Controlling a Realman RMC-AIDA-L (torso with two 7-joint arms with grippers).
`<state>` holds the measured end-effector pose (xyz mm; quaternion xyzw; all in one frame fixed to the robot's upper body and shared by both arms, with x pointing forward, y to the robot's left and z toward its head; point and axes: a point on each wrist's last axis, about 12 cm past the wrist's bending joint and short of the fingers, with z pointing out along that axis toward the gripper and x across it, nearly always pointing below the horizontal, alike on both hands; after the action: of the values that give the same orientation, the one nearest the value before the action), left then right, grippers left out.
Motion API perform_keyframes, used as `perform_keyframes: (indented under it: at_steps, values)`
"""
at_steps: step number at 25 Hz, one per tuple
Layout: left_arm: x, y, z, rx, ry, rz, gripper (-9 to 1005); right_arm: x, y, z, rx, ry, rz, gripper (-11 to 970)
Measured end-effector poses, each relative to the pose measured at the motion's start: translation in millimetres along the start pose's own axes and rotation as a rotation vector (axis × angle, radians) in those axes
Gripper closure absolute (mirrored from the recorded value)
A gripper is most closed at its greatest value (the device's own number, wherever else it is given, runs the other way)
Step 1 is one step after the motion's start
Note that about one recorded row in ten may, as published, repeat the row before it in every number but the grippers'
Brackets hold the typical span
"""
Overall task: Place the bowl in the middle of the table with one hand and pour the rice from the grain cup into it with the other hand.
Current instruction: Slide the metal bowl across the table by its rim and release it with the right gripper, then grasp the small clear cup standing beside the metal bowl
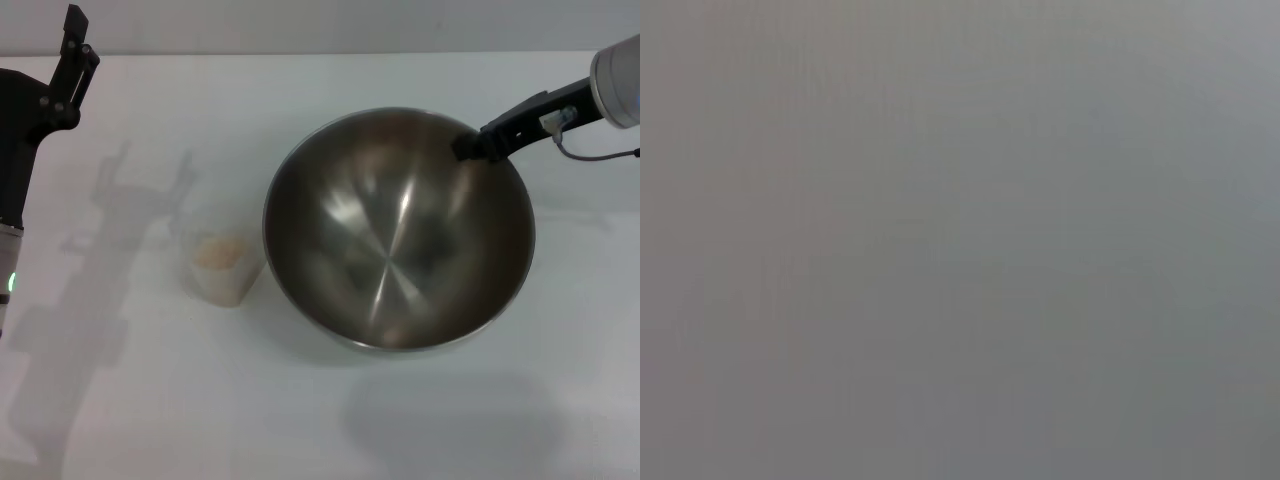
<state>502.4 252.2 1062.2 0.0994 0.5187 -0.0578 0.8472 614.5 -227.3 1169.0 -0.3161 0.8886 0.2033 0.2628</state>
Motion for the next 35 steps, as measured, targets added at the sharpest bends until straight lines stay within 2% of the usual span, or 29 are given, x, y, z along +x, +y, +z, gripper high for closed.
perform_keyframes:
  at_steps: [12,19,25,30,32,33,35]
  values:
    - [0,0.4,-1,-0.002,0.001,0.001,167,7,-1.6,18,-0.009,0.072,0.032,940]
    - [0,0.2,-2,0.000,0.002,0.000,167,6,-1.7,20,0.005,0.090,0.038,940]
    - [0,-0.1,-1,0.002,0.001,0.000,168,2,-0.9,17,0.013,0.080,0.022,903]
    - [0,-0.2,-1,0.002,0.001,0.000,168,-9,-0.5,8,0.048,0.036,-0.024,620]
    - [0,0.5,-2,-0.002,0.002,0.001,168,-19,0.5,-1,0.084,-0.011,-0.093,489]
    - [0,0.5,-2,-0.002,0.002,0.001,168,-19,0.5,-1,0.084,-0.011,-0.093,475]
    - [0,1.0,-3,-0.006,0.003,0.001,168,-33,0.2,-9,0.161,-0.095,-0.203,446]
